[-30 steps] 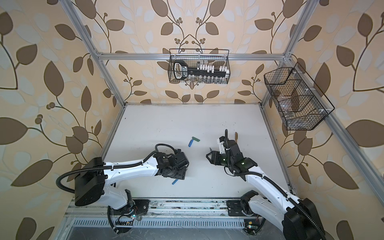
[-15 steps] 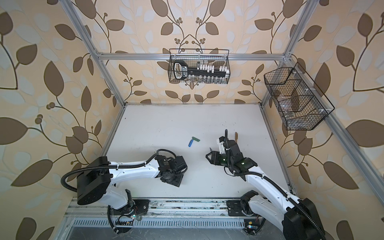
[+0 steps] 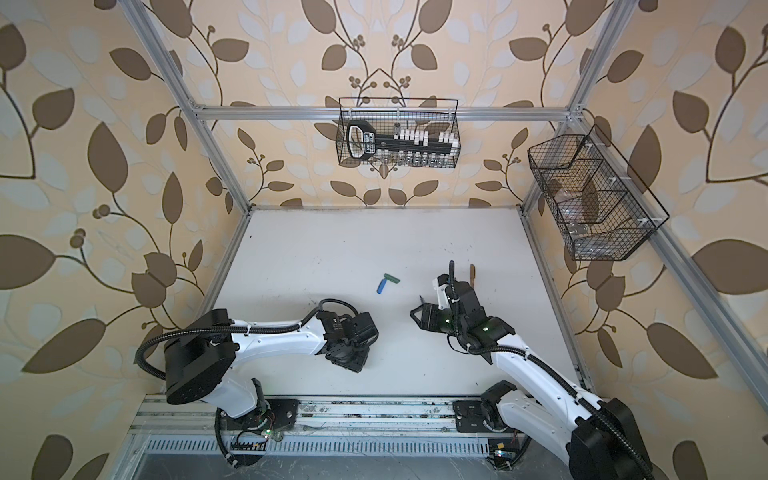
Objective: Insert the pens into the pen caps
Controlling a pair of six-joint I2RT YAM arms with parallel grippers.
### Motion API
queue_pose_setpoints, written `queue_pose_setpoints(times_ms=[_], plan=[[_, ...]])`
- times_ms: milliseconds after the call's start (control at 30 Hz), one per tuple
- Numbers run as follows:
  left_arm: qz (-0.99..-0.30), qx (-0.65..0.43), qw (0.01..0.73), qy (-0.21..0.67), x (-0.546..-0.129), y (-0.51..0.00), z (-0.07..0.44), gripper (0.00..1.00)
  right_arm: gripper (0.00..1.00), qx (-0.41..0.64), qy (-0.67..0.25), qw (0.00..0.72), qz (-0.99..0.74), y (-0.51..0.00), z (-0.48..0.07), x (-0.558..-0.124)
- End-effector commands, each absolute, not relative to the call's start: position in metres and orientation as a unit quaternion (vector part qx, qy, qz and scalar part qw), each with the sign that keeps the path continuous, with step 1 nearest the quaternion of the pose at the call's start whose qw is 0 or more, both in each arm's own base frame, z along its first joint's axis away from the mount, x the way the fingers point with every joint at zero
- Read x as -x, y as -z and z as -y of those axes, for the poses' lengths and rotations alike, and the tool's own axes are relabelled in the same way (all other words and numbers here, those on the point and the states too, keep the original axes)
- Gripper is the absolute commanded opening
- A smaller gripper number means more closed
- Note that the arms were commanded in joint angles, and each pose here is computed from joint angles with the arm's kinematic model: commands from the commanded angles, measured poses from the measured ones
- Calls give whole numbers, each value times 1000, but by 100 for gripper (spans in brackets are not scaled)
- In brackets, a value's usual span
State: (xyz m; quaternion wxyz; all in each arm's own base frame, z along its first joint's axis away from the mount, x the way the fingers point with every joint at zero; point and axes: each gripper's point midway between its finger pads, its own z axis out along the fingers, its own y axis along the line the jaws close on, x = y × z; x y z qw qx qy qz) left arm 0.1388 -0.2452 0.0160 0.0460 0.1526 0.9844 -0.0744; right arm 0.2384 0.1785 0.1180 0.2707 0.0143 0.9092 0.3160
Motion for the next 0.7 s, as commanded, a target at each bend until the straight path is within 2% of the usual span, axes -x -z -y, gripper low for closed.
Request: queue_pose_setpoints(times_ms=[0, 267, 667], plan=[[-986, -144, 34, 81, -126, -5, 237, 35, 55, -20, -308, 266, -913, -109, -181, -235], [-984, -133, 45, 107, -126, 1, 241, 20, 55, -22, -321, 266, -909, -112, -197, -242], [-981, -149, 76, 103, -140, -12, 250, 9, 55, -15, -335, 243, -910, -99, -232, -229]])
